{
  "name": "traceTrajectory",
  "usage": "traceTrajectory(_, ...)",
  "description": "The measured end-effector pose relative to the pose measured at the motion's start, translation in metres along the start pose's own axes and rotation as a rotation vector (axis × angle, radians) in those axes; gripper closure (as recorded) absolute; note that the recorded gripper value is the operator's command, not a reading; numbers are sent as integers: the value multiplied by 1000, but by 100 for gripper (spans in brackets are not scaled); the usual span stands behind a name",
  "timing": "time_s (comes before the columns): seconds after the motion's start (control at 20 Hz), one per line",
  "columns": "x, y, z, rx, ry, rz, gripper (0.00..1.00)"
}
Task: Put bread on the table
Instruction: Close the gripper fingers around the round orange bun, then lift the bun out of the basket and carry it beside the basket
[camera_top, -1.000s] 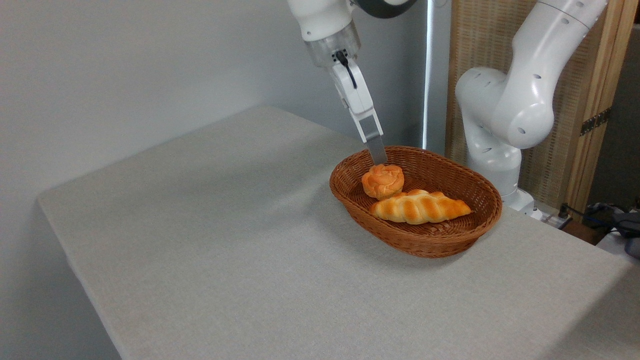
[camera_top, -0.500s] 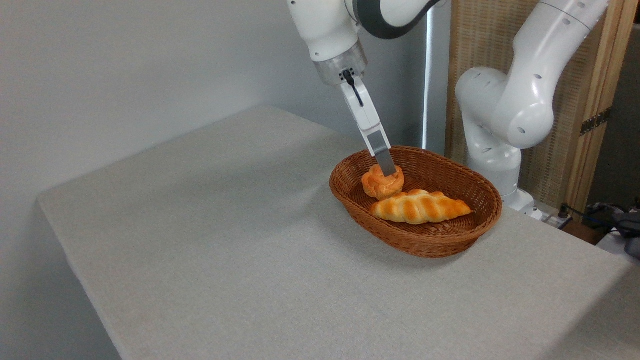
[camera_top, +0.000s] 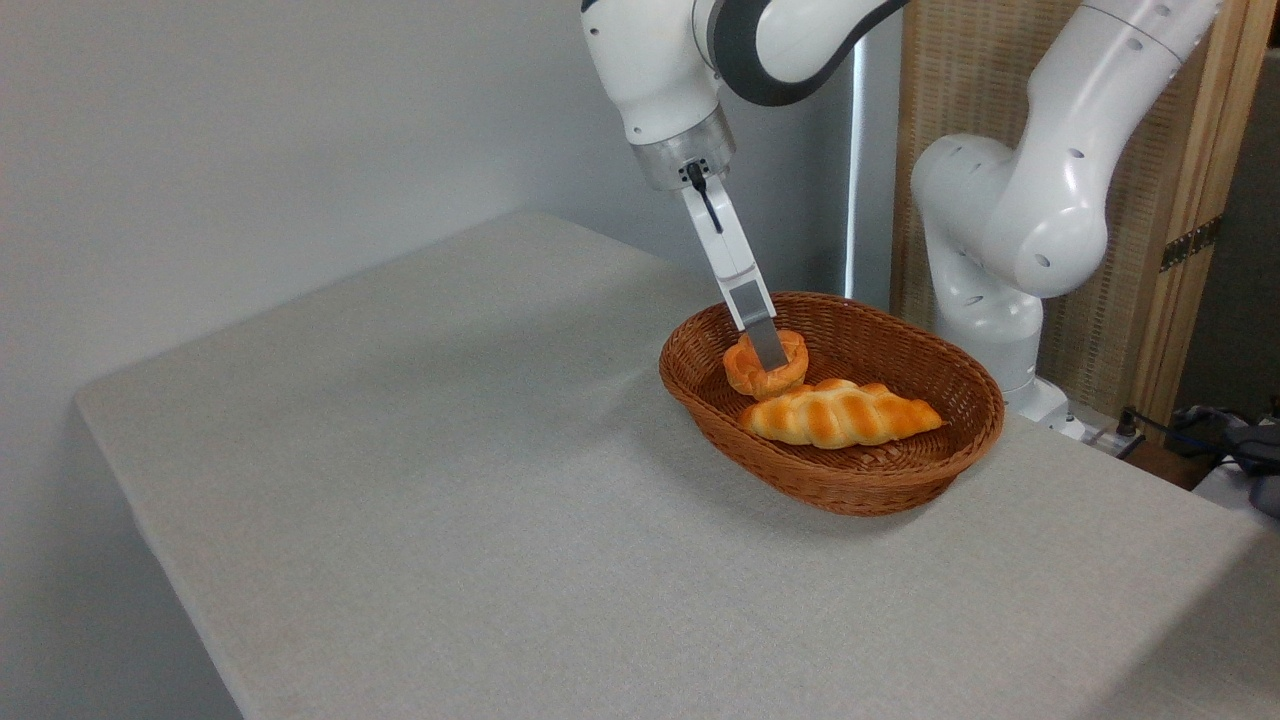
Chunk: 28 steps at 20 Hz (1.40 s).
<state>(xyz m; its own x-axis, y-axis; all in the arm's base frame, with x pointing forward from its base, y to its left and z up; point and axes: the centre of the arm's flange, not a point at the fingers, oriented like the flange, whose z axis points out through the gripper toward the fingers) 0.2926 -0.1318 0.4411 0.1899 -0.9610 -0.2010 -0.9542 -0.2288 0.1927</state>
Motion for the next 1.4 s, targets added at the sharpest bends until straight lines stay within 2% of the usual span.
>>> traceTrajectory(0.25,4,2,10,6,-8,11,0)
traceTrajectory(0.3,5,3,11,9,-9,13,3)
traceTrajectory(0.35,7,3,13,13,-10,16,15)
traceTrajectory(0.4,8,4,15,17,-10,18,19)
traceTrajectory(0.45,9,4,16,20,-11,20,33)
traceTrajectory(0.55,9,4,17,25,-11,22,46)
traceTrajectory(1.4,11,5,17,29,-14,28,49)
